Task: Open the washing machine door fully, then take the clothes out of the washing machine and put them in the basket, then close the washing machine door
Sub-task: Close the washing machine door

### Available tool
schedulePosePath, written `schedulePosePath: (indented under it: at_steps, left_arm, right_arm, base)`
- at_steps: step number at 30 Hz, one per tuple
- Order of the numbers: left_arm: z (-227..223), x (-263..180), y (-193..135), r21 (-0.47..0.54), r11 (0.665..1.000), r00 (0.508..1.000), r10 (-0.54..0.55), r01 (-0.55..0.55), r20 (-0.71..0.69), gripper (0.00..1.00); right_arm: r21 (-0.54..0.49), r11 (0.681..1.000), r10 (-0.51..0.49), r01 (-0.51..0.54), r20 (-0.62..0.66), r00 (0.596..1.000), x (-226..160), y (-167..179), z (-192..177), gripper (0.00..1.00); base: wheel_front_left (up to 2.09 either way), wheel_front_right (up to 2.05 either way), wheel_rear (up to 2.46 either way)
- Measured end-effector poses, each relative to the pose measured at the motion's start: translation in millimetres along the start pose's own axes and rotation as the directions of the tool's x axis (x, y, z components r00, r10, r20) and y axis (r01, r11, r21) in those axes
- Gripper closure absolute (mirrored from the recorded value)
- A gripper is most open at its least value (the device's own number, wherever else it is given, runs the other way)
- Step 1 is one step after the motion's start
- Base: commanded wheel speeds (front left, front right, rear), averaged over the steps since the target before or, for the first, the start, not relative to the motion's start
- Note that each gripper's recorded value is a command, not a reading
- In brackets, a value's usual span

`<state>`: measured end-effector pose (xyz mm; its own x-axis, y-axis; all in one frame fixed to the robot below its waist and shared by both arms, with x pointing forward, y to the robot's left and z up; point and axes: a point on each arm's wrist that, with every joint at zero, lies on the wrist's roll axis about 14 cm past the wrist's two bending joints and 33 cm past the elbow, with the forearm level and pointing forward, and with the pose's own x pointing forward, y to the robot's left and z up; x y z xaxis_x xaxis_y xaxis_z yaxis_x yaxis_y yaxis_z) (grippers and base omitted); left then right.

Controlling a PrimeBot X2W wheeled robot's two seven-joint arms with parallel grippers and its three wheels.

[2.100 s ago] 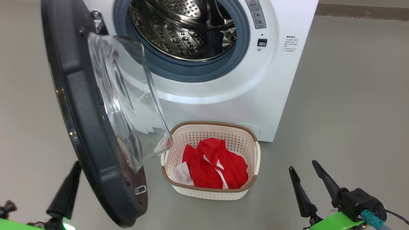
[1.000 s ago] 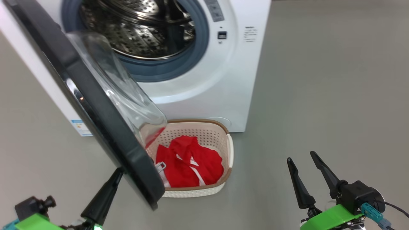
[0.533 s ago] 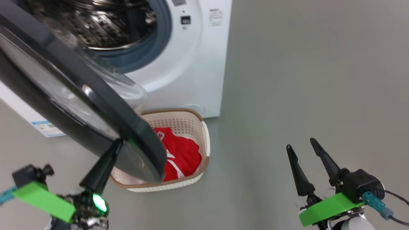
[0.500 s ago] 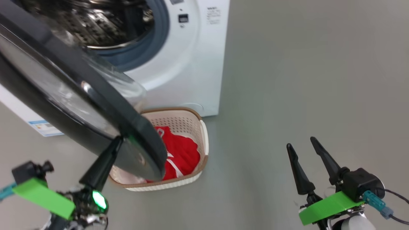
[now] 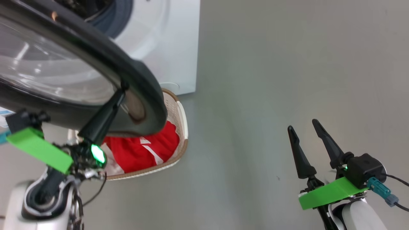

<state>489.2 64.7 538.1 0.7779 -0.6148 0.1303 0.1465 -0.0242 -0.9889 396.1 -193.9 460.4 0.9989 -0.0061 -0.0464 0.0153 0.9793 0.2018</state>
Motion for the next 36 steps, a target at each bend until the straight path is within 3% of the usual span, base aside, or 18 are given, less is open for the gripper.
schedulePosePath:
  at_steps: [21,29,36]
  left_arm:
    - [2.9,83.5,21.8,-0.065,0.998,0.995,-0.012,0.006,-0.1,1.0]
    - [14.9,73.7,9.5,-0.045,0.999,0.997,-0.033,0.03,-0.067,1.0]
    - [23.3,31.3,16.1,-0.056,0.998,0.999,-0.004,0.007,0.045,1.0]
  right_arm:
    - [0.003,0.997,-0.083,0.083,-0.019,0.996,3.4,-28.4,-5.9,0.0]
    - [0.011,0.998,-0.06,0.06,-0.017,0.998,6.4,-20.6,-6.1,0.0]
    - [0.018,1.0,-0.009,0.009,-0.011,1.0,12.1,-4.0,-5.2,0.0]
  base:
    - [0.0,0.0,0.0]
    - [0.0,0.0,0.0]
    - [0.0,0.0,0.0]
